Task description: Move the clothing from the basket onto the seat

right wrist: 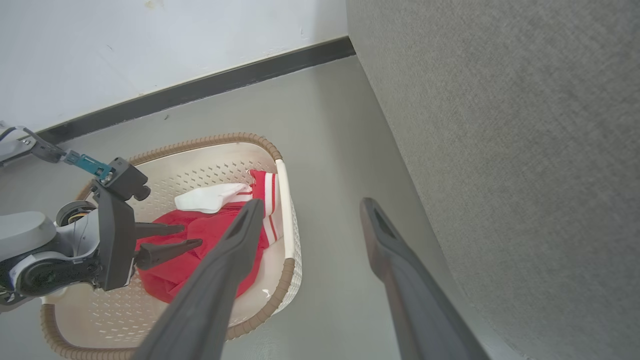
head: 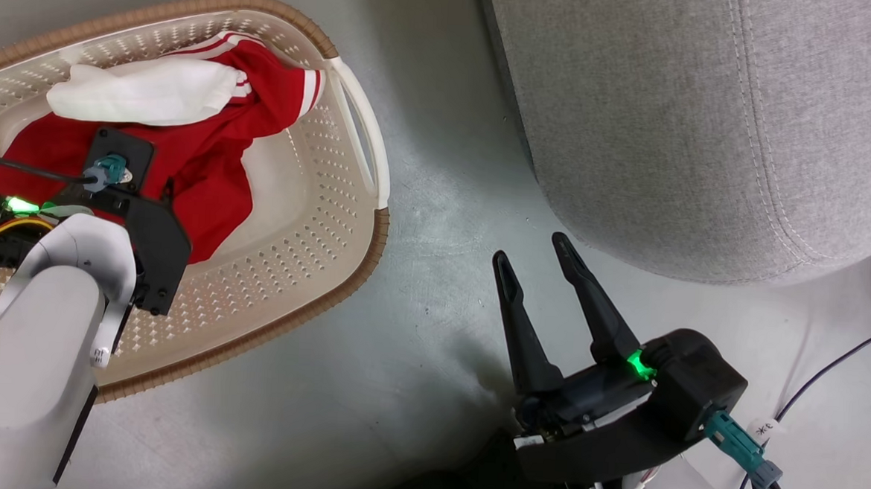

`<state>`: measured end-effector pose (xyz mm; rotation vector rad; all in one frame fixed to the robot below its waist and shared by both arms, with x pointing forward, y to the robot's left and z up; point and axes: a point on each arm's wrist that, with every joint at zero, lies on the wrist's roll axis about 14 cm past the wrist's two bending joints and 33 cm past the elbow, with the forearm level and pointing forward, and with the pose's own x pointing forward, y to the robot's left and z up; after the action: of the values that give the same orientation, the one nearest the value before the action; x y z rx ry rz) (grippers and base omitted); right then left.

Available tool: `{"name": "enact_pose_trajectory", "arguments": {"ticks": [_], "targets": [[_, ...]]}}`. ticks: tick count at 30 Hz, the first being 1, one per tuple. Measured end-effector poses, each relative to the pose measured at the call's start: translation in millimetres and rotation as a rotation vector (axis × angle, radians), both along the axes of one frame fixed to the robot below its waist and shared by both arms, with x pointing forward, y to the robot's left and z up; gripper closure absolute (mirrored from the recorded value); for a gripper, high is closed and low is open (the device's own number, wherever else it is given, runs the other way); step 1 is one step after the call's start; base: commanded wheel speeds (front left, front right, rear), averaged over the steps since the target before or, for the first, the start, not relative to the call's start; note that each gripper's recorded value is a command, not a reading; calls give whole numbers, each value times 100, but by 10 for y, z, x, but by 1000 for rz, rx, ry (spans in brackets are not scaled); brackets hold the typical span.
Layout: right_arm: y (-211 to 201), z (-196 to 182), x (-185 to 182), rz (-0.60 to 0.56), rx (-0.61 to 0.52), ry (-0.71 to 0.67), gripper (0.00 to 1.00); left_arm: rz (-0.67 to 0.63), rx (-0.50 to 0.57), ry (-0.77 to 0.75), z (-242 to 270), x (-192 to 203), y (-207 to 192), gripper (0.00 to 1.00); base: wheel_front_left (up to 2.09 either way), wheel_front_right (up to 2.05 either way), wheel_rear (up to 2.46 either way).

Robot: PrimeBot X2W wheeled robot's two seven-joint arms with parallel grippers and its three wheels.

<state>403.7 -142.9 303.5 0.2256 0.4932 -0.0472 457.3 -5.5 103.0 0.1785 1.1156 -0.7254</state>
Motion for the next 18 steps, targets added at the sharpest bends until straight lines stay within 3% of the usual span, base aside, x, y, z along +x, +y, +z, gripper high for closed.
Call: {"name": "enact_pose_trajectory", "arguments": {"ticks": [9,18], "targets": [[2,-49,1,-1,-4,10,0,-4,14,11,-58,-16,44,0,0,0,0],[40,-56,15,8,4,8,0,25,-30,-72,66,282,-43,0,0,0,0]]}}
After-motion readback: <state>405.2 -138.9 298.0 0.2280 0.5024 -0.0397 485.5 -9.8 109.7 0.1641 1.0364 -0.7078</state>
